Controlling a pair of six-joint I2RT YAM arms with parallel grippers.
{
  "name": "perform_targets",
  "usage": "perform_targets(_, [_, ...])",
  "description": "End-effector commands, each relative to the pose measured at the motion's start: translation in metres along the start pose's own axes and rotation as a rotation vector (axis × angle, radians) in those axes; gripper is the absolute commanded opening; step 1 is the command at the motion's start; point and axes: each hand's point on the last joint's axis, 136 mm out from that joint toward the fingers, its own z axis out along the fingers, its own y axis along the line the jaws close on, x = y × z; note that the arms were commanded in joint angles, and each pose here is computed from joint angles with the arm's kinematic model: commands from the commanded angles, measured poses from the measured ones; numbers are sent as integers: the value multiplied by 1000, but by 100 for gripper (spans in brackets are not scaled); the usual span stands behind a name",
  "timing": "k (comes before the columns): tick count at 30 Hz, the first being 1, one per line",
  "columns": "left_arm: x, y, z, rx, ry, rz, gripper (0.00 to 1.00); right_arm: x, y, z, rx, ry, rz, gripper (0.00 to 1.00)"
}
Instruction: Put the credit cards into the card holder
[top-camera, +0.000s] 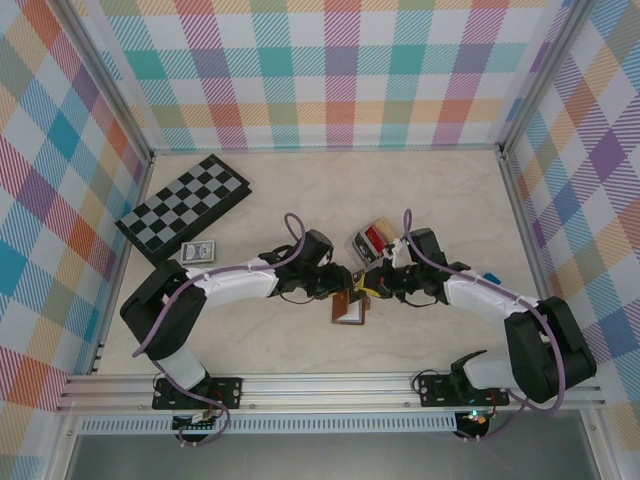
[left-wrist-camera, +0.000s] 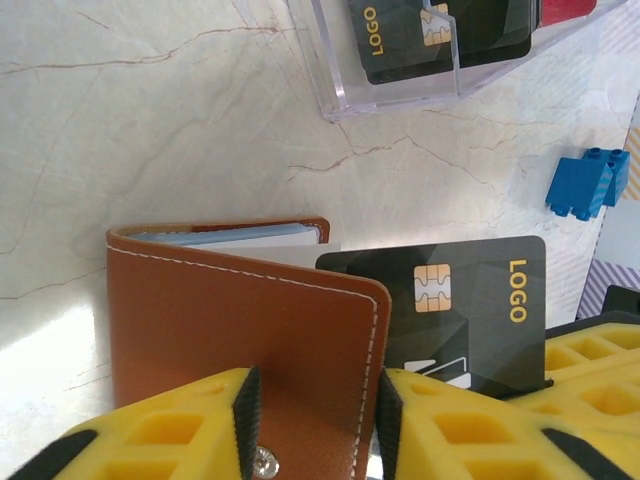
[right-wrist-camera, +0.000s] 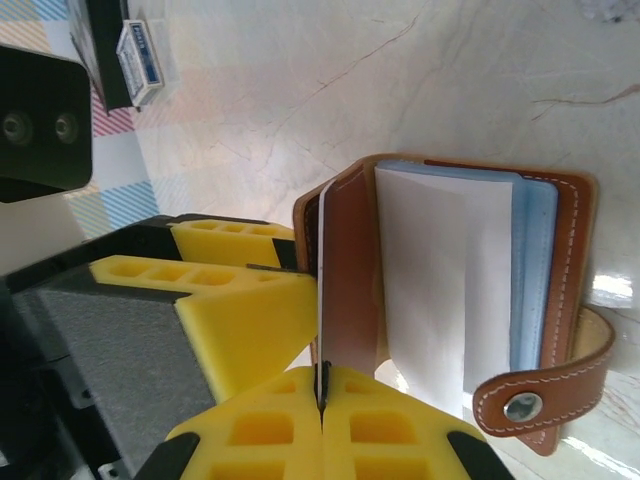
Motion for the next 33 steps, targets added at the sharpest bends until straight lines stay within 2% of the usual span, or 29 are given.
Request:
perform_targets(1, [12,13,2,-38,35,-9,29,-3,20,-1,-107,21,-17,2])
perform_targets(5, [10,15,1,-31,30,-18,15,-3,22,-1,-121,27,-14,1])
perform_targets(11, [3,17,-7,-23,2,-34,5,-2,20,0,-124,36,-13,1])
perform_targets(12, [2,17,-8,-15,-2,-39,0,-2,21,1,-128,43,-14,1])
perform_targets(17, [1,20,-12,-18,-11,-42,0,-3,18,4,-115,58,-1,2])
perform_targets(24, [-2,28,-27,5,-38,-56,0,-6,0,3,10,37,-18,3])
perform_targets(31, [-2,31,-48,36,-44,-36,0,1,-8,14,92,92,-68,3])
perform_targets(33, [0,38,-55,36,-45,-46,0,4,-10,19,156,103,-101,3])
